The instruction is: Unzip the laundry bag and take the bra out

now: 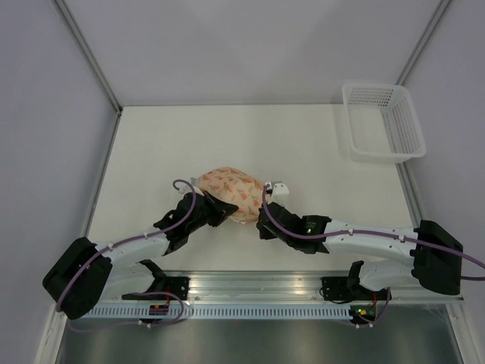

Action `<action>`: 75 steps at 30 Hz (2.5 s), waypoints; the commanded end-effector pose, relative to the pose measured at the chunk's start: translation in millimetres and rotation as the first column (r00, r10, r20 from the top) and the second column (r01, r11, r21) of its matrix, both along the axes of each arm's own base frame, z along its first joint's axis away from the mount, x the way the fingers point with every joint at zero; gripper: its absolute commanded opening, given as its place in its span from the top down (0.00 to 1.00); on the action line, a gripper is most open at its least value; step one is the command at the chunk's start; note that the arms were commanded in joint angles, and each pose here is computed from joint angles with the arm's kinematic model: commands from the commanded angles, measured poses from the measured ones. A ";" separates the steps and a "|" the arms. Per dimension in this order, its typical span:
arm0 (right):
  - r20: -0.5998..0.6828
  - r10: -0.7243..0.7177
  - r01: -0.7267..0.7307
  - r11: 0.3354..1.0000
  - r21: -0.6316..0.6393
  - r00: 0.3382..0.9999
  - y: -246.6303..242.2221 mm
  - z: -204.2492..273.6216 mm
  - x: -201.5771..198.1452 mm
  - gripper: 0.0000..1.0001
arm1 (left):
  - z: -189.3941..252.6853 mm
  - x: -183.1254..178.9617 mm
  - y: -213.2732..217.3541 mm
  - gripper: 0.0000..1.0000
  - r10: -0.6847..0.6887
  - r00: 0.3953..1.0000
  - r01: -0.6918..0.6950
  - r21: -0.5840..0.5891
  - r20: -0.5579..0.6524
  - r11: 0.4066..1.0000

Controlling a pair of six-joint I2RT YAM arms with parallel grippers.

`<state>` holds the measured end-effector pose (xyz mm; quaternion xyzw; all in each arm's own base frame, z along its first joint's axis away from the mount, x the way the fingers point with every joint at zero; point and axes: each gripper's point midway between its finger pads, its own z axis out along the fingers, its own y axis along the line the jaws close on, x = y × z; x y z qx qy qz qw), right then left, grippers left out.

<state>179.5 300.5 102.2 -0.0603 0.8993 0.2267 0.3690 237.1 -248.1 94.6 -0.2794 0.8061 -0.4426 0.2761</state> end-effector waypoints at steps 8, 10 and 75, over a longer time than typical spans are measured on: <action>0.003 -0.130 0.126 0.960 -0.252 0.992 -66.8 -19.0 -2.3 1.00 | 53.6 -0.6 -23.4 0.98 -0.236 0.941 0.247 -0.016 0.243 0.969; 0.002 -0.141 0.136 0.951 -0.279 0.990 -73.8 -21.6 -3.9 1.00 | 56.0 -2.1 -23.0 0.98 -0.288 0.919 0.305 -0.020 0.268 0.952; -0.073 0.223 -0.217 0.973 0.079 0.972 27.7 -12.5 -19.2 1.00 | 15.2 15.0 -27.3 0.92 -0.032 0.996 0.021 -0.142 -0.078 0.990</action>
